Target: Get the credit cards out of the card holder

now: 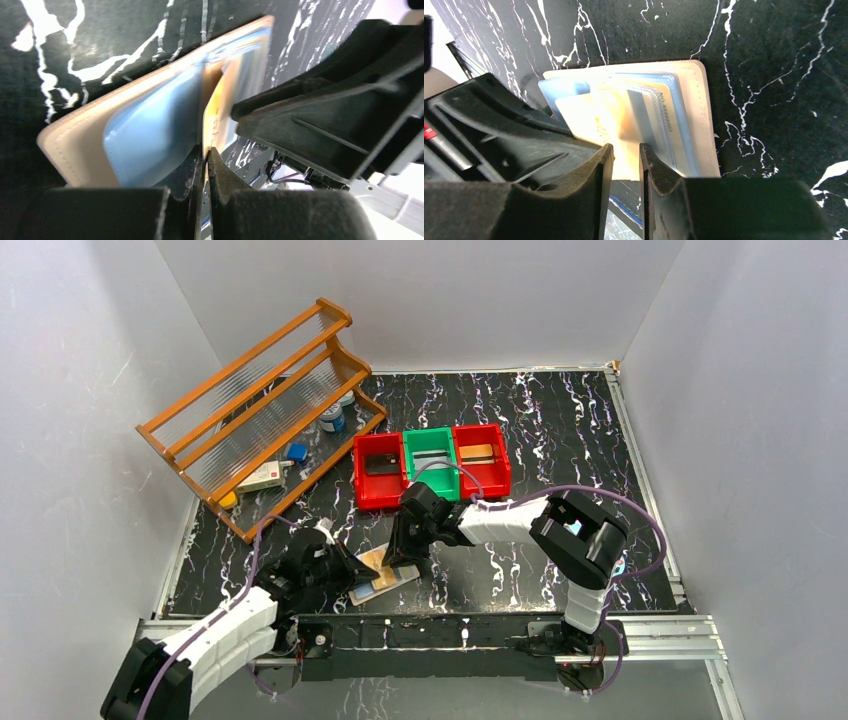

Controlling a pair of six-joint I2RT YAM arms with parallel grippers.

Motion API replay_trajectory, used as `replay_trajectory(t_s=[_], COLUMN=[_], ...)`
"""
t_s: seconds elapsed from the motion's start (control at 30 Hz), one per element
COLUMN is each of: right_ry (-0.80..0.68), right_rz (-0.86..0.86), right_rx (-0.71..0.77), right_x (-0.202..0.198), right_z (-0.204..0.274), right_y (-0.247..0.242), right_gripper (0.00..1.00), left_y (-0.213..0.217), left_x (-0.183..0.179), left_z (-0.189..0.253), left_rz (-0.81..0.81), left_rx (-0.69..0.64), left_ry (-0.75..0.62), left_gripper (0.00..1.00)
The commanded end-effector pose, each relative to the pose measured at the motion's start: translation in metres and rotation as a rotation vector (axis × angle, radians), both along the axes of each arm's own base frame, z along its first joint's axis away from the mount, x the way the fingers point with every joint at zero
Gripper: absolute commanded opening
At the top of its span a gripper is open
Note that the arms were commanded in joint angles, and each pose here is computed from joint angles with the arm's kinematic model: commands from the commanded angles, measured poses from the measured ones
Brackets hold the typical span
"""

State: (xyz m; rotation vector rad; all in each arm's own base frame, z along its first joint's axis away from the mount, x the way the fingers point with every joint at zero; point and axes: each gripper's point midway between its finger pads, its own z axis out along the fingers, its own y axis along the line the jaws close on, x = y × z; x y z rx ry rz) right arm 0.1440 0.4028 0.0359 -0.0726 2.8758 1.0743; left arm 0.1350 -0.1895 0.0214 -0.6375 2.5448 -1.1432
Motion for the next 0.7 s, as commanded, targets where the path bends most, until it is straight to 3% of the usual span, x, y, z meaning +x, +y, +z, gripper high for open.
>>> replay_trajectory(t_s=[0.0, 0.4, 0.67], right_ry=[0.021, 0.000, -0.129], right_rz=[-0.058, -0.065, -0.079], right_rx=[-0.151, -0.098, 0.020], right_x=[0.000, 0.006, 0.023], right_z=[-0.032, -0.022, 0.026], right_y=[-0.035, -0.031, -0.020], right_gripper=[0.35, 0.36, 0.41], left_y=[0.021, 0.040, 0.037], left_x=[-0.005, 0.006, 0.016], left_z=[-0.005, 0.027, 0.053], left_rz=[0.029, 0.029, -0.015], left_rx=[0.136, 0.285, 0.303], left_ry=[0.037, -0.034, -0.107], left_gripper=[0.00, 0.00, 0.00])
